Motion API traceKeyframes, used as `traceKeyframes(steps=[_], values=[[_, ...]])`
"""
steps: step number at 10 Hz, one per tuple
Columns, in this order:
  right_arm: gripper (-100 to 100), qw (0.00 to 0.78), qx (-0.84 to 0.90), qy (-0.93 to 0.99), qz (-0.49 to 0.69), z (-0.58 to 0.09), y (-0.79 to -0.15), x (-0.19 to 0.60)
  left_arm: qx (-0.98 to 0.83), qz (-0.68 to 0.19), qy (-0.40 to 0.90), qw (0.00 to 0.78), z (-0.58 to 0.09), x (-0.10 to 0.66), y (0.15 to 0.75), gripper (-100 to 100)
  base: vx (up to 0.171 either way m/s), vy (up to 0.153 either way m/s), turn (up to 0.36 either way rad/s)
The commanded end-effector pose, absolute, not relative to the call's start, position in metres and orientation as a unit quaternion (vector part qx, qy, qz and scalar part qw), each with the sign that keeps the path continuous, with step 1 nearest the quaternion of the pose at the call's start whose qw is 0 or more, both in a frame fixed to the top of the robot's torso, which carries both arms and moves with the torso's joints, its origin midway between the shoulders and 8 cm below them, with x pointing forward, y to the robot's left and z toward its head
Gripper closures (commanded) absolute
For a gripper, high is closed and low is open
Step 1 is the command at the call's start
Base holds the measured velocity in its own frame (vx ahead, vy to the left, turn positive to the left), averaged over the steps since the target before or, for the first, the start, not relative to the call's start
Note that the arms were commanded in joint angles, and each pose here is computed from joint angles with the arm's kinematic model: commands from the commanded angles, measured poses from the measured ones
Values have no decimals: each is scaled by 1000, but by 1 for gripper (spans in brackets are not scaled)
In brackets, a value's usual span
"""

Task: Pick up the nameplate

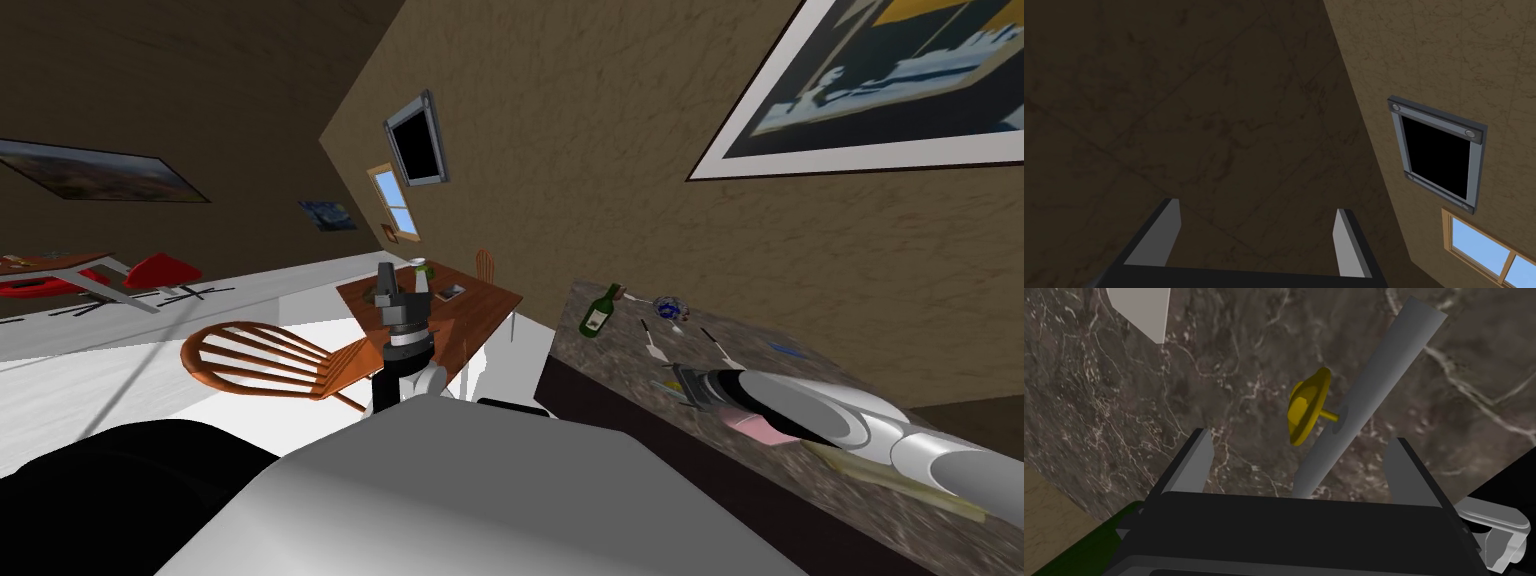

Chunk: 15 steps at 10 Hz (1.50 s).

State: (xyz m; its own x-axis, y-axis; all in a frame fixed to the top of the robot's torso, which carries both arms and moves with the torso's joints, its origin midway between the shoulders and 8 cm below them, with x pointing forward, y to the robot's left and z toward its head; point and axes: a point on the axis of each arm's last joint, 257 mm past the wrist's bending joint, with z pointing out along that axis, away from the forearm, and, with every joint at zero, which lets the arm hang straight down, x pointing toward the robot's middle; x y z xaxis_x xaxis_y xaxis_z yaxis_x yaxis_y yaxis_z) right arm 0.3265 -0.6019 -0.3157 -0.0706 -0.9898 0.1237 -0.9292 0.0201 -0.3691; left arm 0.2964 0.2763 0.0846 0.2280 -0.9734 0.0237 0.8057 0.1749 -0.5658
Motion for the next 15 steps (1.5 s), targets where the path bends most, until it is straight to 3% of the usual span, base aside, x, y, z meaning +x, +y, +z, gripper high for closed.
traceKeyframes(steps=[1, 9, 10, 14, 15], values=[[-100, 84, -672, 714, -180, -320, -598, 327, -239, -596, 175, 746, 85, 296, 276, 0, -33, -51, 55], [-100, 83, -662, 722, -183, -331, -581, 329, -239, -596, 175, 746, 85, 296, 276, 0, -22, -44, 42], [100, 83, -661, 723, -183, -331, -580, 329, -239, -596, 175, 746, 85, 296, 276, 0, 0, 0, 0], [100, 83, -661, 723, -183, -331, -580, 328, -239, -596, 175, 746, 85, 296, 276, 0, 0, 0, 0], [0, 83, -661, 723, -183, -331, -580, 328, -239, -596, 175, 746, 85, 296, 276, 0, 0, 0, 0]])
